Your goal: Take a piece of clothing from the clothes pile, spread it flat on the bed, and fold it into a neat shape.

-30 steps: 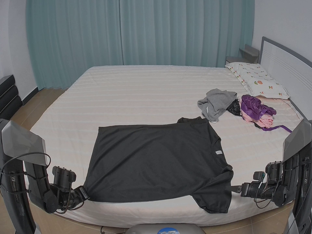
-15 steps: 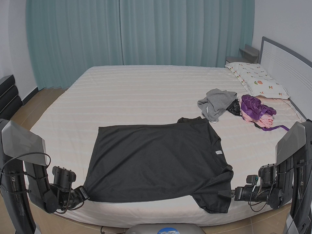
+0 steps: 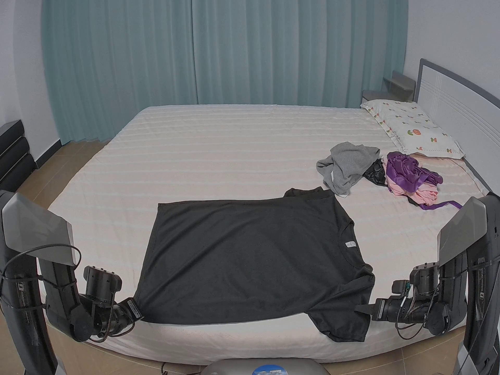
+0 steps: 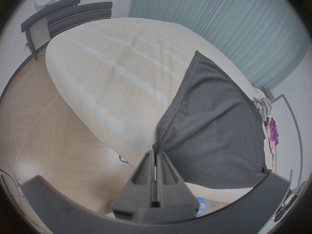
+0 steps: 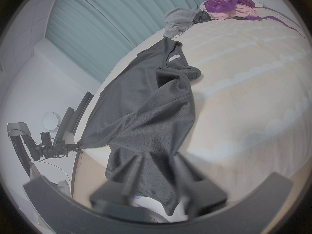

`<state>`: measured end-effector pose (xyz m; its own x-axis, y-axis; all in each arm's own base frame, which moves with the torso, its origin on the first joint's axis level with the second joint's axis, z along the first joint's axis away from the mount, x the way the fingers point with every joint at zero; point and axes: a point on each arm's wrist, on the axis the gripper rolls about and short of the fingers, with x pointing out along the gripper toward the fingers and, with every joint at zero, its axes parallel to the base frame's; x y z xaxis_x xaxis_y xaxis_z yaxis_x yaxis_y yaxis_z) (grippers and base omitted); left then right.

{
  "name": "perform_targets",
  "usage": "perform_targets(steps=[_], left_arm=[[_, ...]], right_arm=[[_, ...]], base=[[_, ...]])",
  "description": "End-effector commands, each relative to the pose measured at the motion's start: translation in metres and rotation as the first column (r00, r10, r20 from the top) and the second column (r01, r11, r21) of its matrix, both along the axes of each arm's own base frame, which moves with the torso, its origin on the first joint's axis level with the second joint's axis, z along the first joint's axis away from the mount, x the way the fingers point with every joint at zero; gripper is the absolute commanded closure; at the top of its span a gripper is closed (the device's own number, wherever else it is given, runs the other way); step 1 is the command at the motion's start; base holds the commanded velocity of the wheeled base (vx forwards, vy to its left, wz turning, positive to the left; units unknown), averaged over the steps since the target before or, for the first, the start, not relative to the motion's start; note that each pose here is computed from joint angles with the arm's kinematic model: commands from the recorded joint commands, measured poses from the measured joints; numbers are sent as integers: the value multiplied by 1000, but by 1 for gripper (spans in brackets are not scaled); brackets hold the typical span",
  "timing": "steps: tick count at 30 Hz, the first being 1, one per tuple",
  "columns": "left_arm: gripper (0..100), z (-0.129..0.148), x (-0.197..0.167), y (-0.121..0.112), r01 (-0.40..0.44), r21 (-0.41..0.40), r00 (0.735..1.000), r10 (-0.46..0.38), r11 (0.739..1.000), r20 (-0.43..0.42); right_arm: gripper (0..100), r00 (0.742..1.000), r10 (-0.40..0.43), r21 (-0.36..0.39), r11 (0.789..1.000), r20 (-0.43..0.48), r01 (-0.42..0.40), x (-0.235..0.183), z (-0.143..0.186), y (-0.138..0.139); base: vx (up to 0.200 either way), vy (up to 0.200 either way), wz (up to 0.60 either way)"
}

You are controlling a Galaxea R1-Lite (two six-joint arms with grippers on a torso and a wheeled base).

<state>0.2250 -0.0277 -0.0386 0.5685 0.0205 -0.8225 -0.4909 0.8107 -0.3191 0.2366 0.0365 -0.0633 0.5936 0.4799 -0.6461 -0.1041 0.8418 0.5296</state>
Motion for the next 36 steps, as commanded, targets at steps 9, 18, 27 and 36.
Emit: perform_targets(steps=[9,18,27,36], left_arm=[[100,4,1,0,-5,0,1000,5,1000,22],[100,5,1,1,-8,-1,999,8,1000,40],[100,4,2,2,-6,-7,999,6,1000,47],[0,4,6,0,28,-52,998,-25,998,63]], right_arm=[[100,996,-87,13,996,0,87,-21,25,-24],[100,986,-167,33,985,1,167,-26,34,-46],[100,994,-89,3,996,-69,89,-36,36,-41],[100,994,-68,31,997,-85,70,-37,33,-41]], base=[[0,0,0],[0,0,0],[0,0,0],[0,0,0]])
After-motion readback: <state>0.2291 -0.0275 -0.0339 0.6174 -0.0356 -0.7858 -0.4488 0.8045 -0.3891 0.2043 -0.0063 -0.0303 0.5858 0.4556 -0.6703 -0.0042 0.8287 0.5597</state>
